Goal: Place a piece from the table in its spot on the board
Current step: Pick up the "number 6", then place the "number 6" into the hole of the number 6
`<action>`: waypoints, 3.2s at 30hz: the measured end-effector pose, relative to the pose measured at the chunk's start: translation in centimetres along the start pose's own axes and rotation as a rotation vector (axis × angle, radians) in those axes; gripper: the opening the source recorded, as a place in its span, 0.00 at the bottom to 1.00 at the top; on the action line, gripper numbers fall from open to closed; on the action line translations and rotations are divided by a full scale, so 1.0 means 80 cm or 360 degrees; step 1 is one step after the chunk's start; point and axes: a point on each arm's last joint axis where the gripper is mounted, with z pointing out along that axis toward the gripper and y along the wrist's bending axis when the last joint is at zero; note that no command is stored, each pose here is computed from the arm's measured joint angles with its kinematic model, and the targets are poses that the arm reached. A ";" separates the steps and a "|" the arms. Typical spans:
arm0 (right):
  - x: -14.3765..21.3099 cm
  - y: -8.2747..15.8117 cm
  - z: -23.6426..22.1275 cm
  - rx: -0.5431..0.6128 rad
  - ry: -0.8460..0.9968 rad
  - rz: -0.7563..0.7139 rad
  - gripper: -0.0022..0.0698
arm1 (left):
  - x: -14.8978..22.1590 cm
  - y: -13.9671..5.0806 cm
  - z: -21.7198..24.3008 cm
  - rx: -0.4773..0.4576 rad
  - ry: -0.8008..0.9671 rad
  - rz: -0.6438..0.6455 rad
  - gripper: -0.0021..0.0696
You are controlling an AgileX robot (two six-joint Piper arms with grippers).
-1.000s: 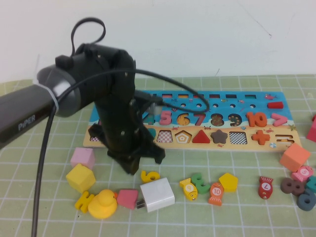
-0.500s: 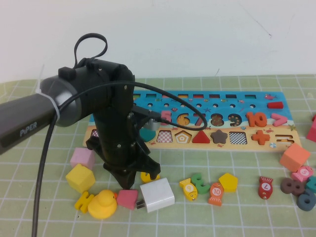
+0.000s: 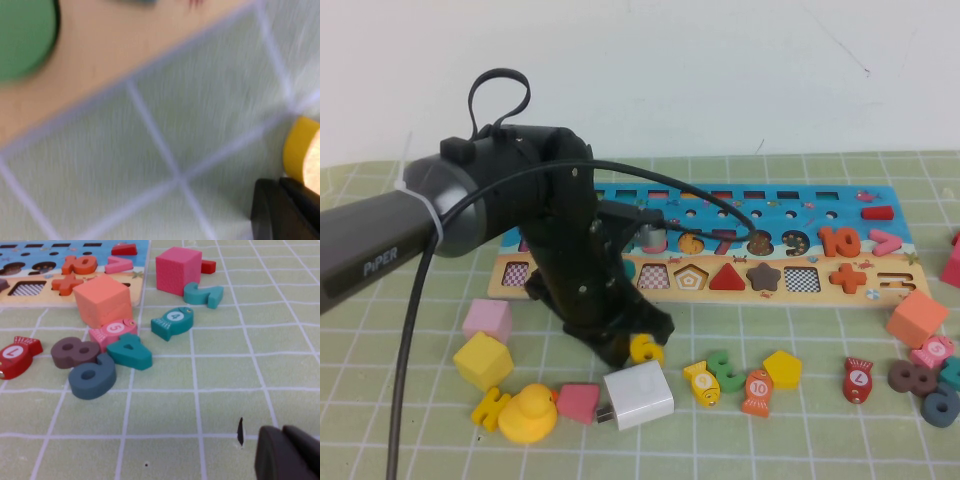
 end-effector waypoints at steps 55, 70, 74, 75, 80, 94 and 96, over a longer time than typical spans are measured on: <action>0.000 0.000 0.000 0.0000 0.0000 0.0000 0.03 | -0.021 -0.094 0.018 -0.0376 0.0073 0.0441 0.50; 0.000 0.000 0.000 0.0000 0.0000 0.0000 0.03 | -0.024 -0.097 0.016 -0.0346 0.0047 0.0397 0.39; 0.000 0.000 0.000 0.0000 0.0000 0.0000 0.03 | -0.034 -0.102 0.002 -0.0332 -0.0033 0.0394 0.39; 0.000 0.000 0.000 0.0000 0.0000 0.0000 0.03 | -0.037 -0.104 -0.003 -0.0327 -0.0062 0.0393 0.39; 0.000 0.000 0.000 0.0000 0.0000 0.0000 0.03 | -0.055 -0.106 -0.033 -0.0395 -0.0272 0.0310 0.39; 0.000 0.000 0.000 0.0000 0.0000 0.0000 0.03 | -0.108 -0.087 -0.028 -0.0200 -0.0787 -0.0037 0.39; 0.000 0.000 0.000 0.0000 0.0000 0.0000 0.03 | -0.111 -0.075 -0.025 -0.0196 -0.0783 -0.0110 0.39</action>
